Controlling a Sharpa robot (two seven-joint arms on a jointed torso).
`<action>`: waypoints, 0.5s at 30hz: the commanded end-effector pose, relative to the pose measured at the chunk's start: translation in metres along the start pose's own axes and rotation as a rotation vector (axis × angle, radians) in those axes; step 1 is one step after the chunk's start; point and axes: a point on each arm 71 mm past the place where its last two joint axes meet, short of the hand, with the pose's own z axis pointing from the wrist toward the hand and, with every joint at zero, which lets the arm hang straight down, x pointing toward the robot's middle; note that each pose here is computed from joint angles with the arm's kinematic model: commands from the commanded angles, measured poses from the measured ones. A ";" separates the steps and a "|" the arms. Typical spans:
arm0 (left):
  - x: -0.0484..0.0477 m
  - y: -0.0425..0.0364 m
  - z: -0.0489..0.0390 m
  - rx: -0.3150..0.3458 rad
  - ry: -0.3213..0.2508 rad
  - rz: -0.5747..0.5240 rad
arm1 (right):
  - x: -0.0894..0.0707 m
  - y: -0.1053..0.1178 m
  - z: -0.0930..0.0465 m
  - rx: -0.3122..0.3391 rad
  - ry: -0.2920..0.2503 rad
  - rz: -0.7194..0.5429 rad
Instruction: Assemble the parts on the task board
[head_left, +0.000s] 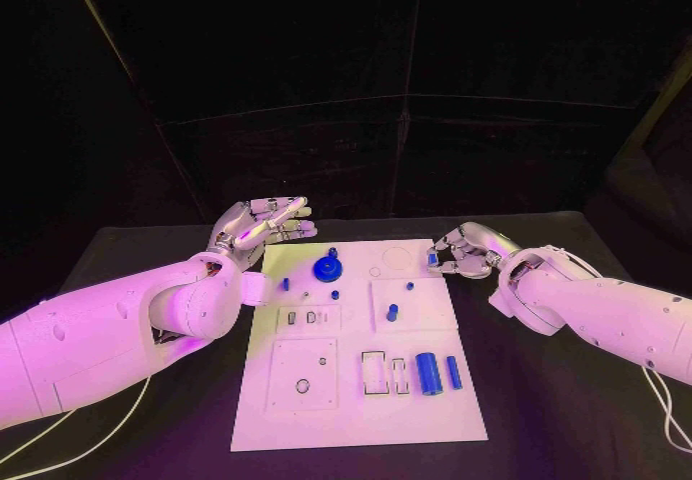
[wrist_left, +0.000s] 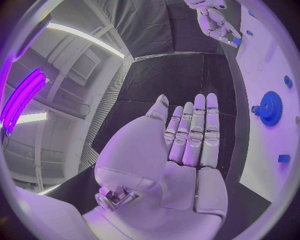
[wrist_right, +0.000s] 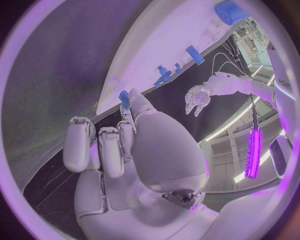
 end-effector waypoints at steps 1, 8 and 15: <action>0.0011 -0.0018 -0.0003 0.008 0.010 -0.003 | -0.002 0.012 -0.003 -0.013 -0.057 -0.002; 0.0001 -0.0029 -0.0011 0.012 0.006 0.000 | 0.004 0.055 -0.008 -0.097 -0.038 0.026; -0.0001 -0.0033 -0.0005 0.019 -0.001 0.004 | 0.024 0.103 0.002 -0.181 0.017 0.058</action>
